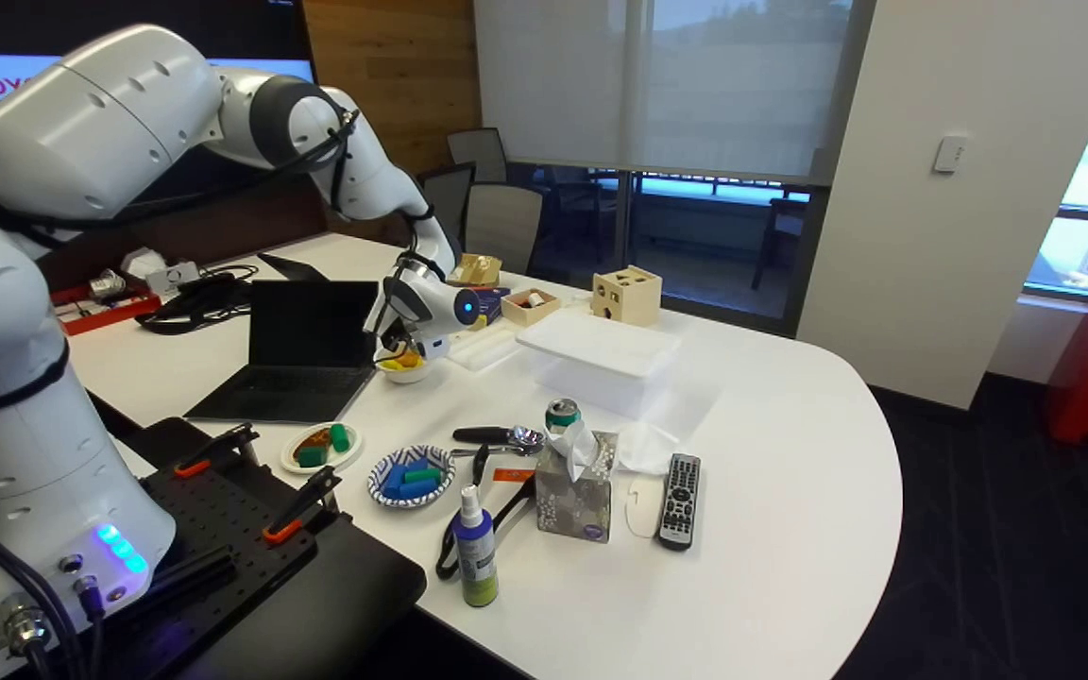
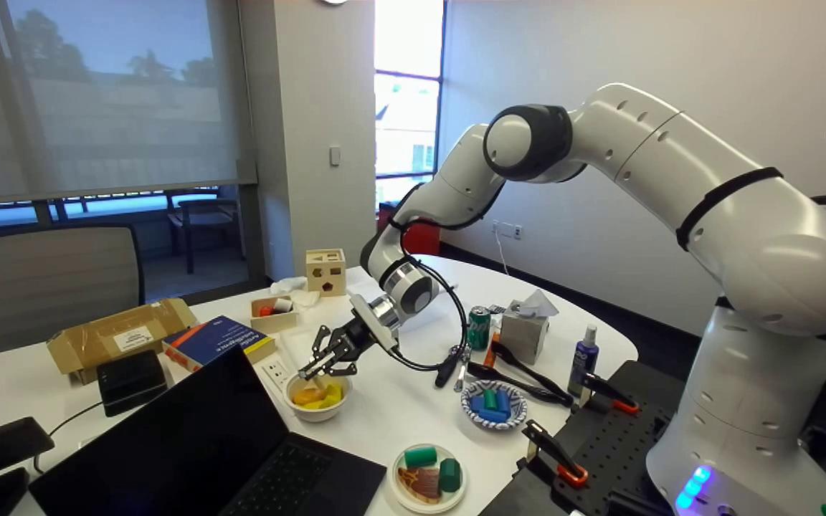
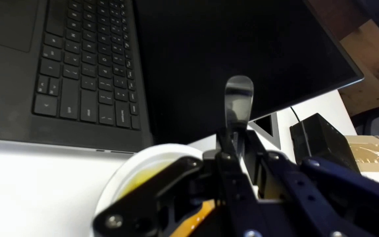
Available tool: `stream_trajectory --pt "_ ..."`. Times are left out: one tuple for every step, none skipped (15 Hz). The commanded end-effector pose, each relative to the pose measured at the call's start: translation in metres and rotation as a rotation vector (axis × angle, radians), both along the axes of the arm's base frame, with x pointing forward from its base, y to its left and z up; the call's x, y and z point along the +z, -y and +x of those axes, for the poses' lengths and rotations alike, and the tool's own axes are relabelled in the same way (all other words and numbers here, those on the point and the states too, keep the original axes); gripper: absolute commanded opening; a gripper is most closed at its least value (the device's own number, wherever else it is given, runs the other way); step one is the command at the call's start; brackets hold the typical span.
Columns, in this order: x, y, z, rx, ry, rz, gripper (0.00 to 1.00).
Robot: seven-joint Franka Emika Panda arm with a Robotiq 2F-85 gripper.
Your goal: Use the silver spoon to stir the contents in the white bowl.
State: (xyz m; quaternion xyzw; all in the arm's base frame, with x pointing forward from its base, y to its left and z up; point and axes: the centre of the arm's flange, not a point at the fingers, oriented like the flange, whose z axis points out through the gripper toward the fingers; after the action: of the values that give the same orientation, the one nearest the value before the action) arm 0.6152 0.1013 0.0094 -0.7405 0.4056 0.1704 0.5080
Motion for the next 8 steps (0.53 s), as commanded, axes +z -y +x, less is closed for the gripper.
stream_trajectory --pt "0.032 0.000 -0.002 -0.001 0.038 -0.058 0.04" --pt "0.039 -0.001 -0.002 0.003 0.049 -0.063 0.04" --pt "0.047 -0.002 -0.002 0.010 0.062 -0.062 0.04" --pt "0.056 -0.004 -0.001 0.020 0.075 -0.054 0.04" --pt "0.065 -0.006 -0.001 0.028 0.085 -0.058 0.04" --pt "0.074 -0.008 -0.001 0.036 0.091 -0.076 0.04" --pt "0.082 -0.008 -0.002 0.038 0.092 -0.108 0.04" --pt "0.087 -0.006 -0.002 0.033 0.088 -0.172 0.04"
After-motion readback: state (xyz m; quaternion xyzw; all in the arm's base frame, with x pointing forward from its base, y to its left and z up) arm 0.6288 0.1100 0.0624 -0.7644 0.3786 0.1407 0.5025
